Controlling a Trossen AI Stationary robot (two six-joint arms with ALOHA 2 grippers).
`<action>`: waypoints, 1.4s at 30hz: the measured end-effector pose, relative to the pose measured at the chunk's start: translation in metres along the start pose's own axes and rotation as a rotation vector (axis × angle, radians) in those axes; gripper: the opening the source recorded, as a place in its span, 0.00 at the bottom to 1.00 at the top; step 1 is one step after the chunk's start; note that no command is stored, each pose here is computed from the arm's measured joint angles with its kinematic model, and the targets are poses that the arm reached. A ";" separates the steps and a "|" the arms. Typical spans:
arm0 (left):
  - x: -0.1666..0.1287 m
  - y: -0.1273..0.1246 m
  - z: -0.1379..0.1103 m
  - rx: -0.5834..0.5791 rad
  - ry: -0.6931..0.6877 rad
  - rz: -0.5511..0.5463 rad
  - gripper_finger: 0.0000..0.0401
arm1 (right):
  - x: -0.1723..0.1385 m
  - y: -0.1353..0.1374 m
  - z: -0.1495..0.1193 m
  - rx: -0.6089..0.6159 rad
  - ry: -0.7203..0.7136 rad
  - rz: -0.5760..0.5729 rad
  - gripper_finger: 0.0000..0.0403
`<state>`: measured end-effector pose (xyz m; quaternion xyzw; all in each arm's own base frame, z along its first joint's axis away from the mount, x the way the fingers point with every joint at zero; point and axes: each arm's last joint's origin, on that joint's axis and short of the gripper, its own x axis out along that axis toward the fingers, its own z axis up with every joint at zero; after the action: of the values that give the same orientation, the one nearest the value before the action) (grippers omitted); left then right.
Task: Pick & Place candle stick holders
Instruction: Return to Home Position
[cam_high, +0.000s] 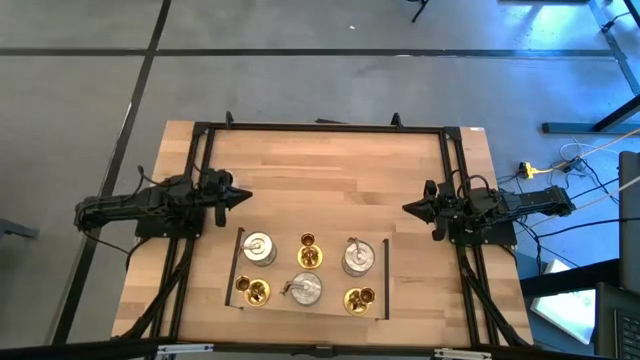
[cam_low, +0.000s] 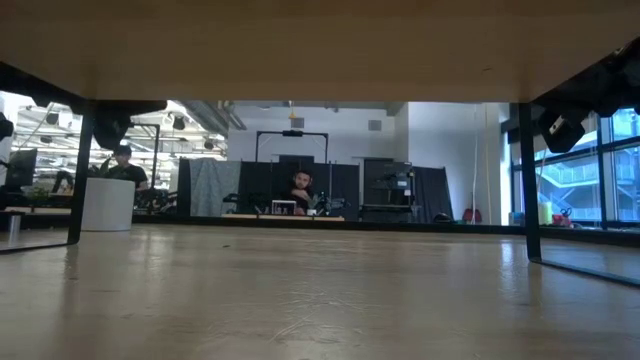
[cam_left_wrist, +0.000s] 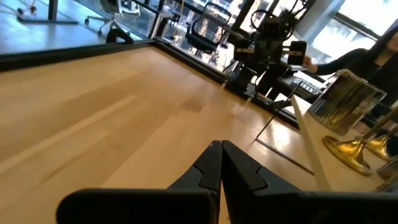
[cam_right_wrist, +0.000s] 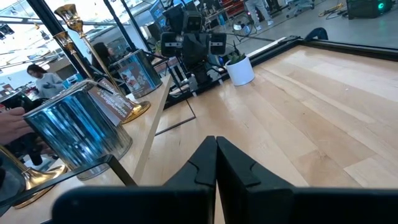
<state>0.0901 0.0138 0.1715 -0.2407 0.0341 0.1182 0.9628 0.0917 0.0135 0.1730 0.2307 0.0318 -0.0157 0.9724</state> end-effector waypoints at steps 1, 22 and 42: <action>0.000 0.000 0.000 -0.011 0.002 -0.002 0.01 | 0.000 0.000 0.000 0.000 0.000 0.000 0.02; 0.000 -0.001 -0.001 -0.076 0.031 -0.050 0.01 | 0.000 0.000 0.000 0.000 0.000 0.000 0.02; 0.000 -0.001 -0.001 -0.075 0.030 -0.049 0.01 | 0.000 0.000 0.000 0.000 0.000 0.000 0.02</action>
<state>0.0905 0.0122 0.1712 -0.2791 0.0384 0.0923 0.9551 0.0917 0.0135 0.1729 0.2307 0.0319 -0.0157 0.9724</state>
